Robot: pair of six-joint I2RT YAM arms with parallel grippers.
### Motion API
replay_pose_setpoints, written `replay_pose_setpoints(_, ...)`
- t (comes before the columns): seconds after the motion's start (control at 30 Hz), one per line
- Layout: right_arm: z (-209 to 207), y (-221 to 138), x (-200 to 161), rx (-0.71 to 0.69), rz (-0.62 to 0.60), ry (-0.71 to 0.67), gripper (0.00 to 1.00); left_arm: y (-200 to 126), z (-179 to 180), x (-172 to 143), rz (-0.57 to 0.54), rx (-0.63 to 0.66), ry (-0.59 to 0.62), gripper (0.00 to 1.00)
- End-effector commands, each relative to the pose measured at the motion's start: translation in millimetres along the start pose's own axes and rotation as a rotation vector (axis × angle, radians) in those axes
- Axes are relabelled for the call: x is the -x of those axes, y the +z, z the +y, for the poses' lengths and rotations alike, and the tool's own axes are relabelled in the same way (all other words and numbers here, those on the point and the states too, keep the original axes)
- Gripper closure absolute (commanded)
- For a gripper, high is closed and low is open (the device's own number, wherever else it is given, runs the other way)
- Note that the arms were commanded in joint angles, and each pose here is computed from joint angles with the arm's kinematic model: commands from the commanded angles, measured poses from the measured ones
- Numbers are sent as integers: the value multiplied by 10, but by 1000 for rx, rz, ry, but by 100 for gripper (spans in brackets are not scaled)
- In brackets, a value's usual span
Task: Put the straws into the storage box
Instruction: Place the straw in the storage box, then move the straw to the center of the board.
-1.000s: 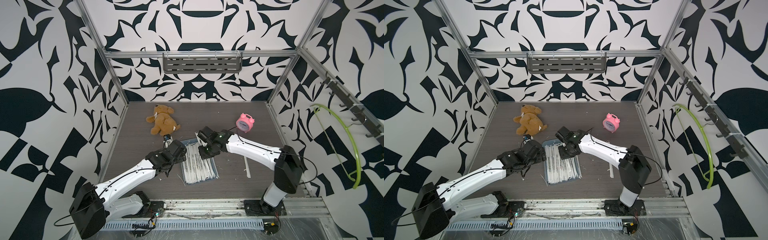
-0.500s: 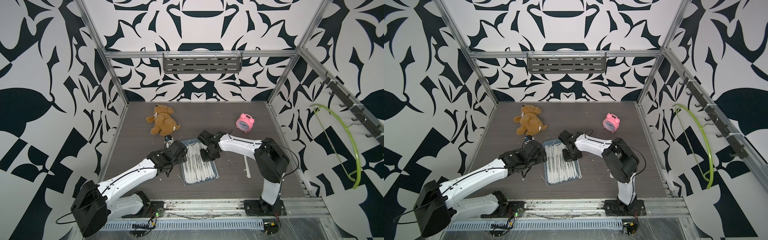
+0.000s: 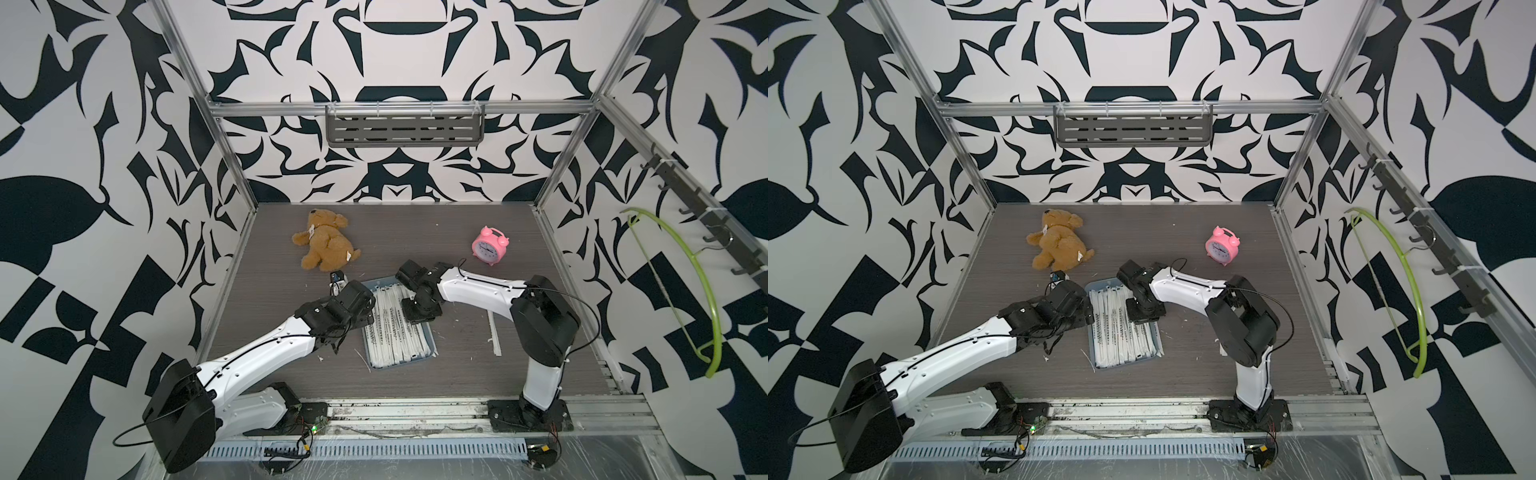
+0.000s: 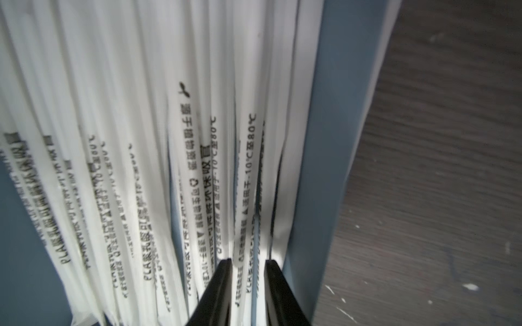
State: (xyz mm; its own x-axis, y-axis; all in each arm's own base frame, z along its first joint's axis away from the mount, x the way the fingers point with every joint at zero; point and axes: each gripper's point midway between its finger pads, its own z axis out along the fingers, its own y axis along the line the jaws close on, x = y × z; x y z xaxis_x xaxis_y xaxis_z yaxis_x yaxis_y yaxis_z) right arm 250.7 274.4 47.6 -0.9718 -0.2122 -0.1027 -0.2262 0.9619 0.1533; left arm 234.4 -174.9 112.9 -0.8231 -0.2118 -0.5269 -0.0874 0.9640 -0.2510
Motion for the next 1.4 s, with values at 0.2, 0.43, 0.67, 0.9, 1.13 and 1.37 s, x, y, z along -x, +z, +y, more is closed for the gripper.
replay_pose_setpoints(0.2,-1069,-552,83,-122,-119,158,76,-118,-372,157,-54,-183,49,16)
replay_pose_setpoints(0.43,-1872,-428,-199,-222,-50,279,70,-185,-724,183,-67,-265,130,16)
replay_pose_setpoints(0.67,-2102,-245,-280,-254,-24,330,65,-91,-815,108,-35,-275,136,16)
replay_pose_setpoints(0.9,-2195,-141,-253,-296,-17,346,68,-67,-761,68,-29,-255,137,16)
replay_pose_setpoints(1.13,-2210,-100,-258,-300,-21,366,71,-77,-764,87,-34,-251,143,16)
replay_pose_setpoints(1.37,-2295,-363,-250,-321,-67,384,69,-36,-787,66,-27,-256,144,16)
